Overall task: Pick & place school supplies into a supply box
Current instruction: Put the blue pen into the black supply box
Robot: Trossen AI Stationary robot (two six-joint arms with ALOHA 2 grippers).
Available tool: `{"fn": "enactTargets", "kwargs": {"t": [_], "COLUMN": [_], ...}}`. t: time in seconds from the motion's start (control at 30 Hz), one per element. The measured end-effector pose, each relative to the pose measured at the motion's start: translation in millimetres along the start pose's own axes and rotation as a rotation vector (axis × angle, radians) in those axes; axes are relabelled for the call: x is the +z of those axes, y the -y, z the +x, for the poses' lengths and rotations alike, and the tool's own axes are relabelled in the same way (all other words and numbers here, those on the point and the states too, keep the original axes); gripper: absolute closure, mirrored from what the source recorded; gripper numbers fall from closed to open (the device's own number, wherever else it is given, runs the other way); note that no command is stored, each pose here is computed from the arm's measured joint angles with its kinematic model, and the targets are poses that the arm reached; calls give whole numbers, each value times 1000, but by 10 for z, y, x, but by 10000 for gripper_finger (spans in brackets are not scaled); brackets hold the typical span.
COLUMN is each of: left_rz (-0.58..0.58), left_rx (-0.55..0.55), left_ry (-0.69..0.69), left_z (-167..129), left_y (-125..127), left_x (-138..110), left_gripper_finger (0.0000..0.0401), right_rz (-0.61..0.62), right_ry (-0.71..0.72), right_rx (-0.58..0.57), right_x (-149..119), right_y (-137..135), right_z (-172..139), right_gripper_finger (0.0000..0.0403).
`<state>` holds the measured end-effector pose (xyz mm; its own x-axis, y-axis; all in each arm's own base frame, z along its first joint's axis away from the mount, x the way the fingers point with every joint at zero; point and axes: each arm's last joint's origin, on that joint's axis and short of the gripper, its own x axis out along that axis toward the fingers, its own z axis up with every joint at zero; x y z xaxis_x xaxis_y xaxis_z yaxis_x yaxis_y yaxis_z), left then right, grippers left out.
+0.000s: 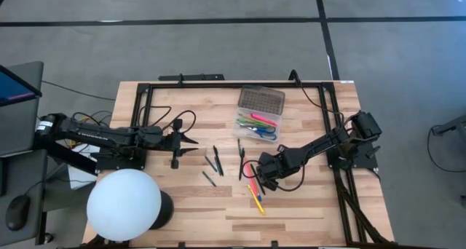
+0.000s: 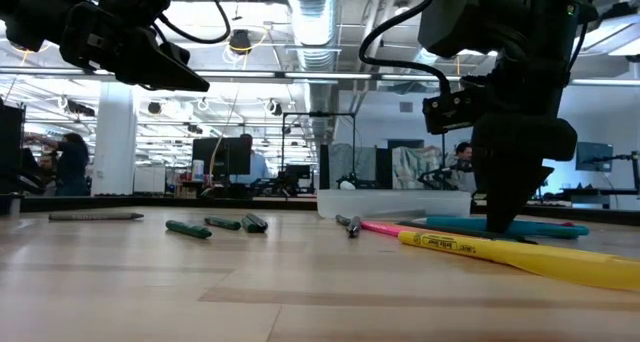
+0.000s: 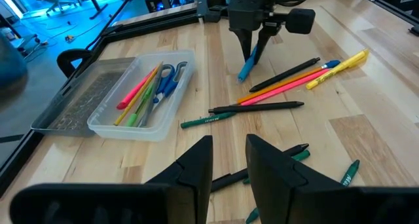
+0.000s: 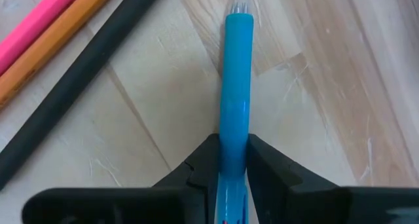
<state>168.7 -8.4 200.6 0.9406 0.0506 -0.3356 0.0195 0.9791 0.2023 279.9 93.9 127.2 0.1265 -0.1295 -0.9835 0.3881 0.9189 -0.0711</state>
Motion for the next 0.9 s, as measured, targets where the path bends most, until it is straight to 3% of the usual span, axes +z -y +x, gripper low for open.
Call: {"fn": "enactTargets", "kwargs": {"t": [0.23,0.37,0.67,0.9], "left_rz": [0,0,6,11], "left_rx": [0,0,1,1], "left_ry": [0,0,-1,-1], "left_z": [0,1,3,3], "left_y": [0,0,4,4], "left_x": [0,0,-23,-23], "left_gripper_finger": [314,314,314,314], "right_rz": [-81,-132,-204,-261], "right_ry": [-42,-19,130,225], "right_rx": [-21,-42,-252,-404], "right_x": [4,35,166,503], "right_y": [-66,-172,-226,28], "right_z": [-112,-280,-635,-696], "right_gripper_finger": [373,369,363,361]}}
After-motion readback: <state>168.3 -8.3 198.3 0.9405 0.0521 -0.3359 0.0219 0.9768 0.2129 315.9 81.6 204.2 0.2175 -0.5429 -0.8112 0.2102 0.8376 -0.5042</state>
